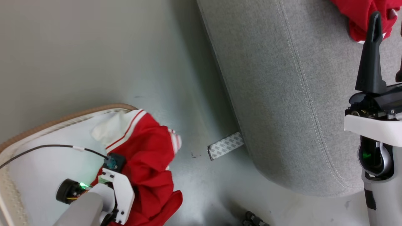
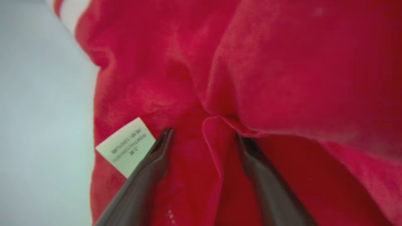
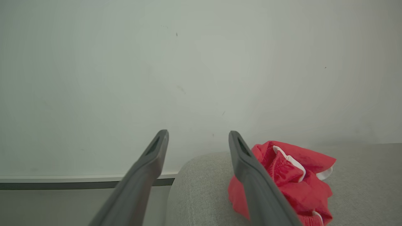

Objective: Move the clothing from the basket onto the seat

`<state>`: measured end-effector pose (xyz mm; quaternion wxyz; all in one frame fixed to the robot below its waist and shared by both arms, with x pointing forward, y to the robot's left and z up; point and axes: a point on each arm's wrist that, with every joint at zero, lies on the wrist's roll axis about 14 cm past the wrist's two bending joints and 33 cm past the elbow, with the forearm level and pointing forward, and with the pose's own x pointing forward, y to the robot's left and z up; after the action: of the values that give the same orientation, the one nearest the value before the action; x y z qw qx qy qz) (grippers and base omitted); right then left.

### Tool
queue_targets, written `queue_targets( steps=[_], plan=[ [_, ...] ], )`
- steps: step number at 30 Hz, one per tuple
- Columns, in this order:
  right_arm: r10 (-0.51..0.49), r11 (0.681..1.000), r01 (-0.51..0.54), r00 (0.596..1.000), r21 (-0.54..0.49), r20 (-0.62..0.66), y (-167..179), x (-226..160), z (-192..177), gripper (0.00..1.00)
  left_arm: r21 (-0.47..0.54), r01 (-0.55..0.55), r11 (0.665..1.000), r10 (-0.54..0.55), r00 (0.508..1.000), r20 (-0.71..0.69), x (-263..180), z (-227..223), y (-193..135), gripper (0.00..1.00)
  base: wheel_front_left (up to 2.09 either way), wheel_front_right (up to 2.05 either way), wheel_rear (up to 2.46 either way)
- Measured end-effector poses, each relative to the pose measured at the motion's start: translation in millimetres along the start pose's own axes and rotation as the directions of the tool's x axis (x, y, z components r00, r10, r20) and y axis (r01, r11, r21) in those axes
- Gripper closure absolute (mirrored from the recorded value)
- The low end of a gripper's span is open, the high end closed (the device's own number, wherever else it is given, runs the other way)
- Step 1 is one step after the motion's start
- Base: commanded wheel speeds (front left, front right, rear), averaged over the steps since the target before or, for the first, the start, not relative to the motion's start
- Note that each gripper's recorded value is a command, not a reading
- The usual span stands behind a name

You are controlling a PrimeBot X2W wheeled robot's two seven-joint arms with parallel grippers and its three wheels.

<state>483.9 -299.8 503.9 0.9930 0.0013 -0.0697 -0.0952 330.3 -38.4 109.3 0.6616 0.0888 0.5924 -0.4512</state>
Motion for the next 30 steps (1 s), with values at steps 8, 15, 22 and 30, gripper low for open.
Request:
queue_targets(
  steps=[8, 15, 22, 30],
  plan=[
    [-0.017, 1.0, 0.016, 0.999, -0.017, -0.038, -4.8, 0.3, -16.8, 0.0, 0.02, 0.065, 0.998, -0.061, 0.989, -0.138, 14.1, -17.2, -8.0, 0.0, 0.0, 0.0, 0.0],
    [-0.02, 1.0, 0.02, 0.999, -0.013, -0.044, -5.1, -0.6, -18.5, 0.0, 0.023, 0.08, 0.997, -0.076, 0.99, -0.12, 11.7, -15.1, -7.4, 1.0, 0.0, 0.0, 0.0],
    [-0.014, 1.0, 0.014, 1.0, -0.008, -0.005, -3.7, 1.5, -0.5, 0.0, 0.024, 0.07, 0.997, -0.069, 0.996, -0.049, 2.7, 2.2, -7.3, 1.0, 0.0, 0.0, 0.0],
    [-0.001, 1.0, 0.003, 0.998, -0.024, 0.066, -6.7, -4.5, 34.5, 0.0, 0.037, 0.067, 0.997, -0.071, 0.992, 0.107, -28.3, 40.7, -32.4, 1.0, 0.0, 0.0, 0.0]
  ],
)
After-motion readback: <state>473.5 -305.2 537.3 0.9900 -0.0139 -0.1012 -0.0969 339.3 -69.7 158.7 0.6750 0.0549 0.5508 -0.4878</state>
